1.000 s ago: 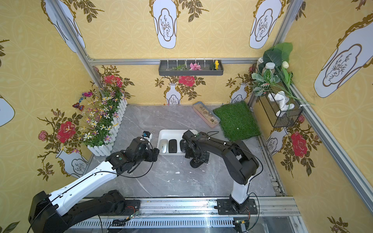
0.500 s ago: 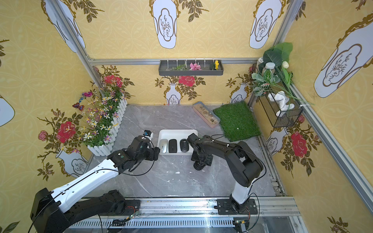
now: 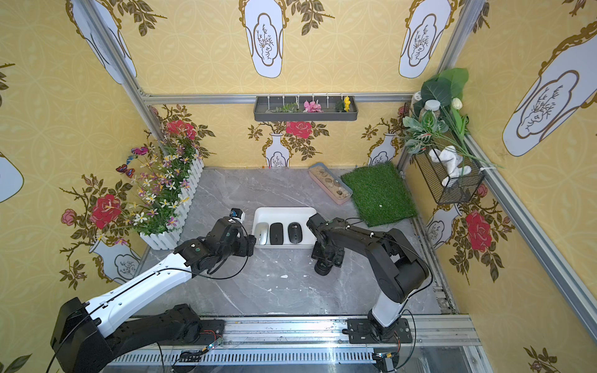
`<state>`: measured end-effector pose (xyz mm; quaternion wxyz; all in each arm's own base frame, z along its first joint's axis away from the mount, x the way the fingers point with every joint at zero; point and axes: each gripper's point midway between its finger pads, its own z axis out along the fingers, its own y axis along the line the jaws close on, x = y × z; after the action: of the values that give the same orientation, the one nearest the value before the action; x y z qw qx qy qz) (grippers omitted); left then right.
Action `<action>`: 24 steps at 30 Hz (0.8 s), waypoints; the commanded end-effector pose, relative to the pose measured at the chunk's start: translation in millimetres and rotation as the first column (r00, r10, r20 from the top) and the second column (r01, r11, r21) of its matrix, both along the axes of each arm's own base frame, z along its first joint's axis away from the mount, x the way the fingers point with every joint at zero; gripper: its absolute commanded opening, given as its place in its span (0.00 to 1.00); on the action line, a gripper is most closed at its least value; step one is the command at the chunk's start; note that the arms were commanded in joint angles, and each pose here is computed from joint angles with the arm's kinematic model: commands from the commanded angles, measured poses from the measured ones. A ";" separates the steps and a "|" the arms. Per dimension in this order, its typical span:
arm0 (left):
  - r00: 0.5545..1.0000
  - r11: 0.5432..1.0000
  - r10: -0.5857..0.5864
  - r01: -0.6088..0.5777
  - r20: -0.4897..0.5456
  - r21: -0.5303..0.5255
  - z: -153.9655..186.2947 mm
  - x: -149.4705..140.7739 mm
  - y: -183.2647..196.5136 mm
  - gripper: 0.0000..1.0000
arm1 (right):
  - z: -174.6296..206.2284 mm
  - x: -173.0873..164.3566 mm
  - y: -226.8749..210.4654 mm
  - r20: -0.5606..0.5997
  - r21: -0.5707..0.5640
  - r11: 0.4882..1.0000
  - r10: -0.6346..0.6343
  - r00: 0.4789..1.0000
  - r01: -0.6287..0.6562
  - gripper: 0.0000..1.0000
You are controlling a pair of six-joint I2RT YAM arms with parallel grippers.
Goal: Put the mouse in the storage box
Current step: Pick up the mouse from the center of the board.
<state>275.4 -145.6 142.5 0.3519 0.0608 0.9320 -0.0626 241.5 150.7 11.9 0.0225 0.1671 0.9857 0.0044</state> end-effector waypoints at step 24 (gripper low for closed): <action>0.999 1.000 0.030 -0.031 0.033 0.003 6.8 8.1 1.7 0.84 | 42.4 18.3 -9.6 0.066 -0.079 0.982 0.179 0.982 -0.174 0.57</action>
<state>279.9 -145.1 145.0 0.3579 0.0537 0.9305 -0.0576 257.0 150.9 43.7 0.0555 0.1032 0.9931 0.0016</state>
